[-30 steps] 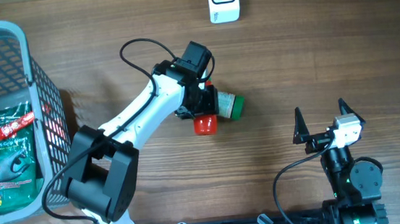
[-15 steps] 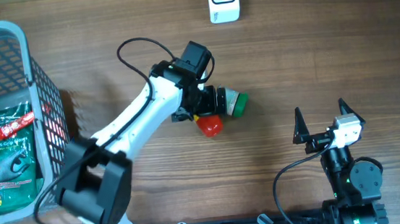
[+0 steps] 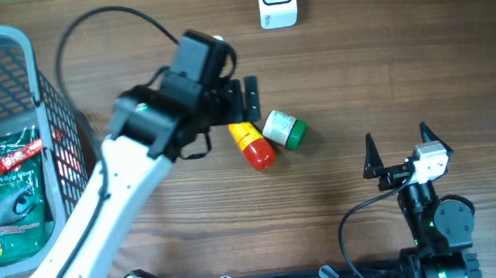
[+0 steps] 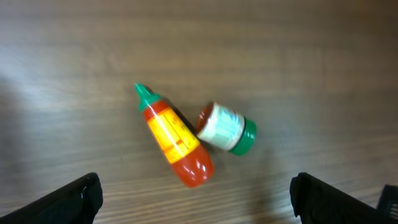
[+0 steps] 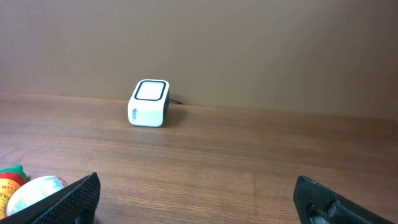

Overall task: Scan the item barcode
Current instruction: 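Return the left gripper to the basket and grasp the red snack box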

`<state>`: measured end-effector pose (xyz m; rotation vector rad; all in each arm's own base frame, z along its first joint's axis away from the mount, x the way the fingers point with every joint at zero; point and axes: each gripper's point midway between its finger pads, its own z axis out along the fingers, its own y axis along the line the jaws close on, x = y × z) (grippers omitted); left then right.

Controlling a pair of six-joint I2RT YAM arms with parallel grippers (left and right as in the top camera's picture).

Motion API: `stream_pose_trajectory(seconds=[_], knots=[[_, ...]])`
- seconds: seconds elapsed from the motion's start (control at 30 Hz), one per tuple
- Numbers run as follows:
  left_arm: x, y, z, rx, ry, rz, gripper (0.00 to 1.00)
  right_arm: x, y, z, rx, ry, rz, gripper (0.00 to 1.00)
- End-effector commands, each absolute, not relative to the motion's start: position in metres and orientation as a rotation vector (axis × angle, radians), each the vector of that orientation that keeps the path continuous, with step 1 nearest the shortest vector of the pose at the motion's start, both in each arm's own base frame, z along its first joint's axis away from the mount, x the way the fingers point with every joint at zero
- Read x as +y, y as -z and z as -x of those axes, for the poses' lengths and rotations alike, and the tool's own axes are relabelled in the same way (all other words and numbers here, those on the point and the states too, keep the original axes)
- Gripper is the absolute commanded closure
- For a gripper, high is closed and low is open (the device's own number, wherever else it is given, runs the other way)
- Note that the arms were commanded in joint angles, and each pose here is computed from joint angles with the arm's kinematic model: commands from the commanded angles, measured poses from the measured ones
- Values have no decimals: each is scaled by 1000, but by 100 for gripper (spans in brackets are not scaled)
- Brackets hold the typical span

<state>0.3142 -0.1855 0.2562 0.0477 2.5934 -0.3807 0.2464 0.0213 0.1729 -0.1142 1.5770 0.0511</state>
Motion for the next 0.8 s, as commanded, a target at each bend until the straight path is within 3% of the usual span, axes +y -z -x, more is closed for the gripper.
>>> stream_pose_trajectory(seconds=[0.0, 0.67, 0.77], knots=[[-142, -306, -326, 2451, 329, 59, 0, 22, -173, -246, 1573, -44, 126, 0], [38, -398, -298, 2077, 148, 635, 0, 22, -173, -246, 1574, -44, 126, 0], [95, -388, -282, 1997, 90, 964, 0, 22, -173, -246, 1574, -44, 126, 0]])
